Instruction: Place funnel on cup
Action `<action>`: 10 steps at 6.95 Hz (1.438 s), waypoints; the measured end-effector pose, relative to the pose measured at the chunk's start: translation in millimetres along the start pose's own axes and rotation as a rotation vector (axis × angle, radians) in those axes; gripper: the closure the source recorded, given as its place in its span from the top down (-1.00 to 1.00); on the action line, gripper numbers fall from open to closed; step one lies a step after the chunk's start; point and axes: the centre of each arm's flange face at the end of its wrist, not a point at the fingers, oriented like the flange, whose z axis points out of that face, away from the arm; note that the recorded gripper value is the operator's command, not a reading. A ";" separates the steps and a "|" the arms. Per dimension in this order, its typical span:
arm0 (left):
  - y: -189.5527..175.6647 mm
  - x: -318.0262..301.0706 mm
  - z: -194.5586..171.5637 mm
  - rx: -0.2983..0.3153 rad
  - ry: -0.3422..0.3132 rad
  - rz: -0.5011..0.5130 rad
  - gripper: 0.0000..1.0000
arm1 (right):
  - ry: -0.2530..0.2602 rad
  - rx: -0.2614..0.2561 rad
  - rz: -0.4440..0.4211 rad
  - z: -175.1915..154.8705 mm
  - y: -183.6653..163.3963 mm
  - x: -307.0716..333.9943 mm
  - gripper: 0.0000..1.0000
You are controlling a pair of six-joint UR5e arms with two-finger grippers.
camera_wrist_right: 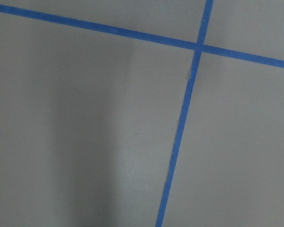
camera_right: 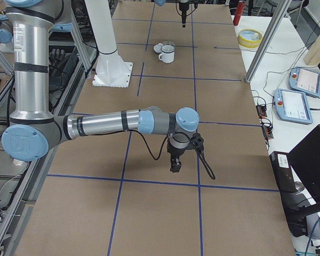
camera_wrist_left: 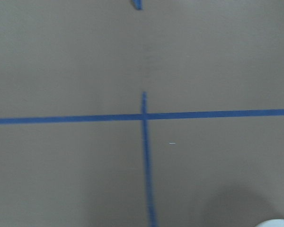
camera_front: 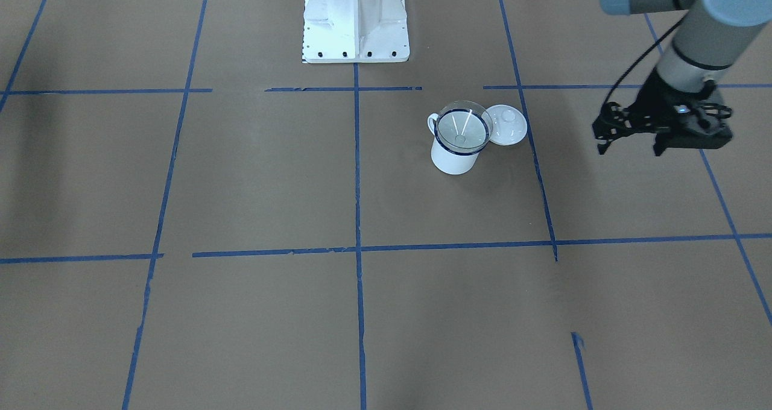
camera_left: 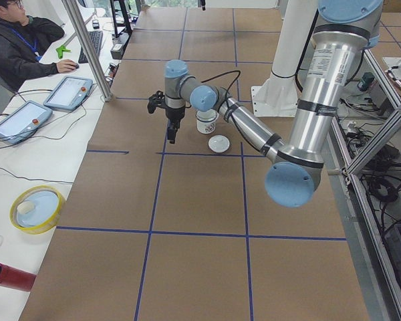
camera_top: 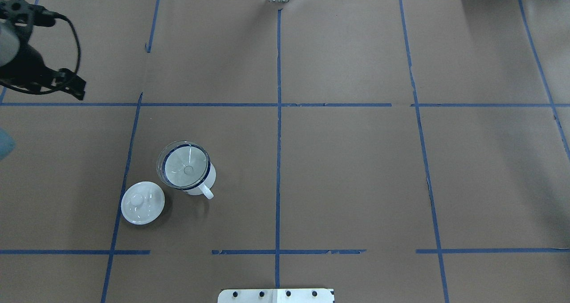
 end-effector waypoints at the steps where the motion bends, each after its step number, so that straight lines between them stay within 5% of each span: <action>1: 18.8 -89.5 -6.6 -0.011 -0.049 0.080 1.00 | 0.000 0.000 0.000 0.0 0.0 0.0 1.00; 3: 69.6 -272.5 -16.4 -0.041 -0.093 0.130 1.00 | 0.000 0.000 0.000 -0.1 -0.1 -0.1 1.00; 5: 127.7 -362.7 15.6 -0.087 0.035 -0.005 1.00 | 0.000 0.000 0.000 0.0 -0.2 0.0 1.00; 10: 126.2 -355.8 0.9 -0.041 0.068 0.004 1.00 | 0.000 0.000 0.000 -0.1 0.0 -0.1 1.00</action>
